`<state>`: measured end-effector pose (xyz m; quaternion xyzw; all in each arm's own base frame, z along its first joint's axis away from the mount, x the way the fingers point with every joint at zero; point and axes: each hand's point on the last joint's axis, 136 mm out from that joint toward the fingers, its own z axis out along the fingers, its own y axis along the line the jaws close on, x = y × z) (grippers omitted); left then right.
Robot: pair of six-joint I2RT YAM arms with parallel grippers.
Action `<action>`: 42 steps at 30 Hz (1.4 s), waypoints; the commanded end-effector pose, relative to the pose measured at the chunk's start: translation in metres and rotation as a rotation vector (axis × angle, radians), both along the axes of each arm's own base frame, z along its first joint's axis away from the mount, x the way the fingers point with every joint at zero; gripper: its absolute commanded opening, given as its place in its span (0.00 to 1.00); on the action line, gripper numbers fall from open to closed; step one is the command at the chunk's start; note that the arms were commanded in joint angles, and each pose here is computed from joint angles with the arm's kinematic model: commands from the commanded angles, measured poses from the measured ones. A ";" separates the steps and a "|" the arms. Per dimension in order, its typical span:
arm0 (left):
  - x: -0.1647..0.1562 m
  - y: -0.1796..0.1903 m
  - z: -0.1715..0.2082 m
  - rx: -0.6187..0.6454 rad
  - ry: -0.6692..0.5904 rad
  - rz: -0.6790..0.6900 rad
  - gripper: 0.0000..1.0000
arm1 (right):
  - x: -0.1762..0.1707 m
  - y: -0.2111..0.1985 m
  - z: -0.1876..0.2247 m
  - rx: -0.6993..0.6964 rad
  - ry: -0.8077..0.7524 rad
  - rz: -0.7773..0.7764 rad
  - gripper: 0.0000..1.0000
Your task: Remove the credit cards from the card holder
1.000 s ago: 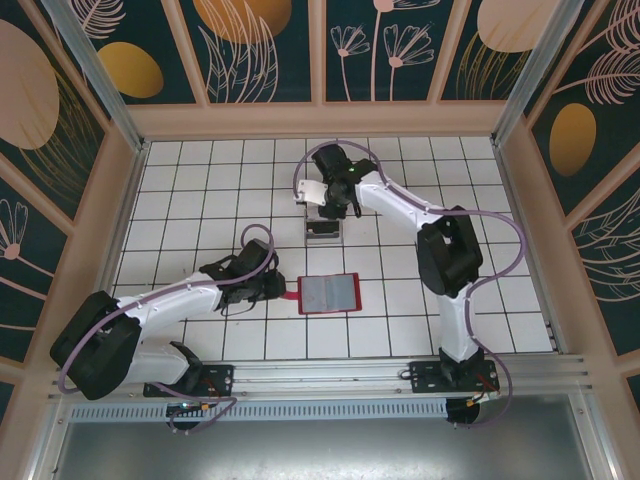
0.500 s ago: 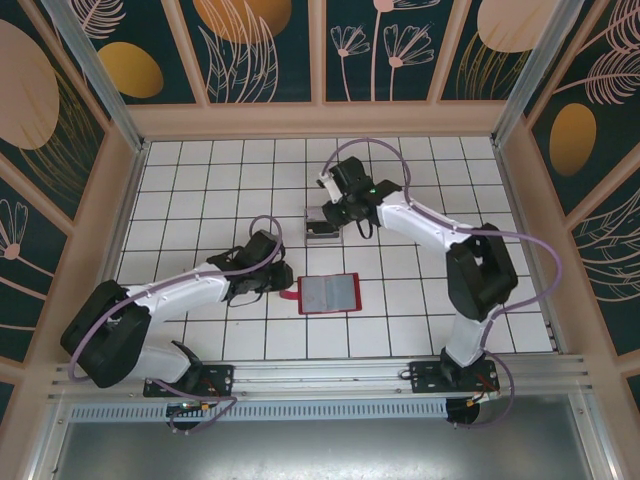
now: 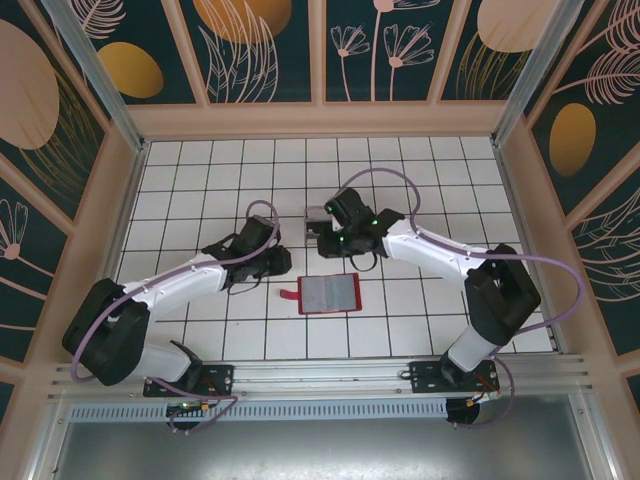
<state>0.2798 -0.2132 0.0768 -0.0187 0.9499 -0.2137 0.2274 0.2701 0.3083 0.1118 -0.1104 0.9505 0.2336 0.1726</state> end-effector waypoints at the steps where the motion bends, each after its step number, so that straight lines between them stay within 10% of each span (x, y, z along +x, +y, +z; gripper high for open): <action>1: 0.008 0.019 0.009 0.034 -0.039 0.014 0.23 | -0.021 0.014 0.000 0.080 0.064 -0.026 0.23; 13: 0.010 0.081 0.014 0.079 -0.057 0.127 0.24 | -0.065 0.055 -0.045 0.057 0.187 0.053 0.24; 42: 0.006 0.068 0.023 -0.003 -0.082 0.074 0.24 | -0.077 0.048 -0.087 -0.120 0.212 0.028 0.25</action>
